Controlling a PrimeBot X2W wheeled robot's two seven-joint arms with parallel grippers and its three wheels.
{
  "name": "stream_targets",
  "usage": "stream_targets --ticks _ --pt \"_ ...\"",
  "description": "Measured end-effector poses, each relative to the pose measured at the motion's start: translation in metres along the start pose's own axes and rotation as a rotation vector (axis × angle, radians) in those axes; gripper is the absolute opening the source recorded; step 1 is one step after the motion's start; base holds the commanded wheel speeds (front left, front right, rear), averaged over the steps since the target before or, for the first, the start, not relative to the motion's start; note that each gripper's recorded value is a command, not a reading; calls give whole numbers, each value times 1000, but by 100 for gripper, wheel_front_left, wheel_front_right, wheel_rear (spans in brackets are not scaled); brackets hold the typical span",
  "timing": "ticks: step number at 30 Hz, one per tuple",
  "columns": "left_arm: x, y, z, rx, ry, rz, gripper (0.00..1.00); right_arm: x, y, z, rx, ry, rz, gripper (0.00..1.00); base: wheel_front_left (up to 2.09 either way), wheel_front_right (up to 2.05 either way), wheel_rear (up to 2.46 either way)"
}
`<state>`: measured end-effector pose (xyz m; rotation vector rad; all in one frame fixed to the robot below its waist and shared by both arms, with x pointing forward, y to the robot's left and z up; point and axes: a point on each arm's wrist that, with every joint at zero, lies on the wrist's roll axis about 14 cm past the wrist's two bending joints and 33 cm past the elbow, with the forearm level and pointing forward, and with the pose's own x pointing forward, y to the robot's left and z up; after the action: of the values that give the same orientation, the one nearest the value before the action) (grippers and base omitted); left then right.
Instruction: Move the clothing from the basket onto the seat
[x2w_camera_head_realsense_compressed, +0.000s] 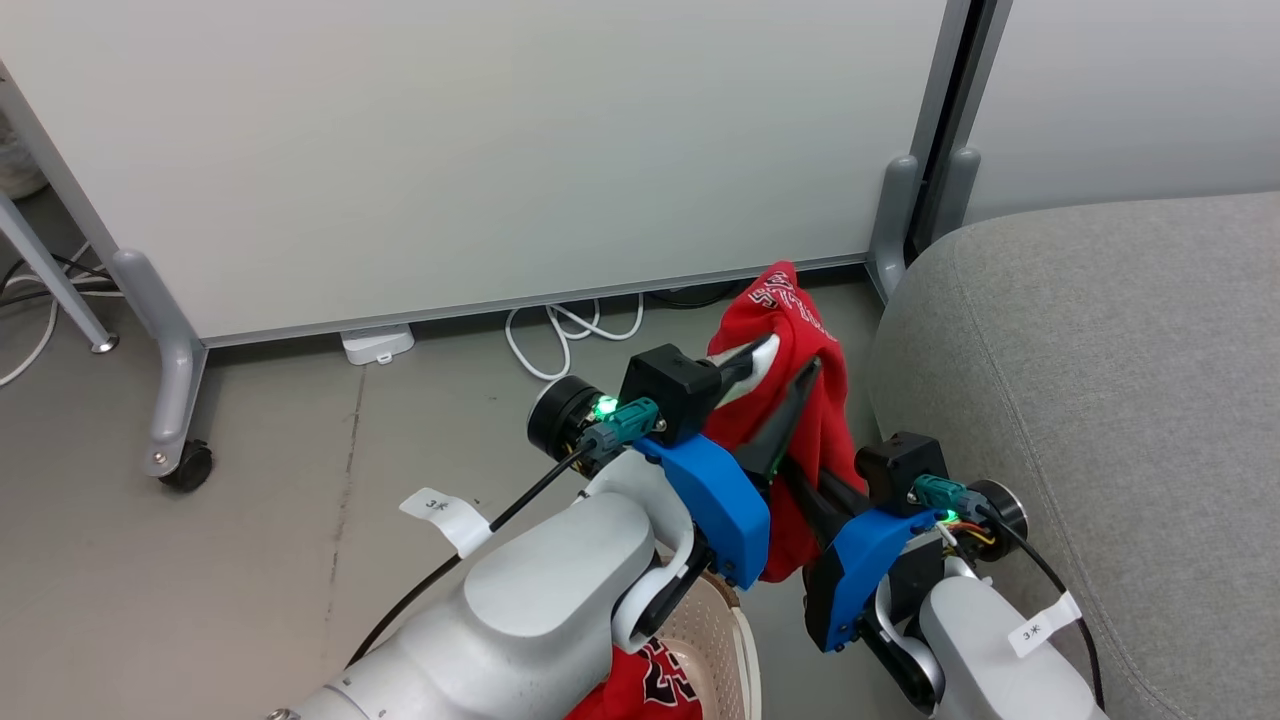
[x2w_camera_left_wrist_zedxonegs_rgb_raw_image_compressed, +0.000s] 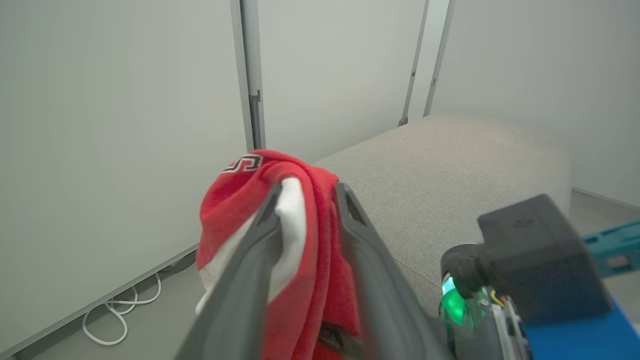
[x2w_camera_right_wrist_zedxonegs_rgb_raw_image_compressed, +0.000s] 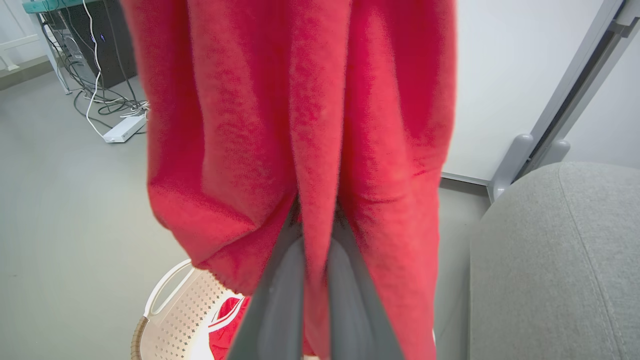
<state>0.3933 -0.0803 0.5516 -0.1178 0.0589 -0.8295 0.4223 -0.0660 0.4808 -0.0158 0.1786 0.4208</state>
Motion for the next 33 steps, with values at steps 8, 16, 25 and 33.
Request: stream_targets --ticks 8,16,25,33 --pt "-2 5 2 4 -15 21 100 0 -3 1 6 -8 -9 0 0 0 0" --pt "-15 20 8 -3 -87 88 100 2 -5 5 6 -23 -15 0 0 0 0" --pt "-54 48 -11 -3 -119 216 100 5 -7 7 0 -33 -17 0 0 0 0" --pt "-90 70 -33 -26 -107 337 100 3 -6 12 -6 -53 -18 0 0 0 0"
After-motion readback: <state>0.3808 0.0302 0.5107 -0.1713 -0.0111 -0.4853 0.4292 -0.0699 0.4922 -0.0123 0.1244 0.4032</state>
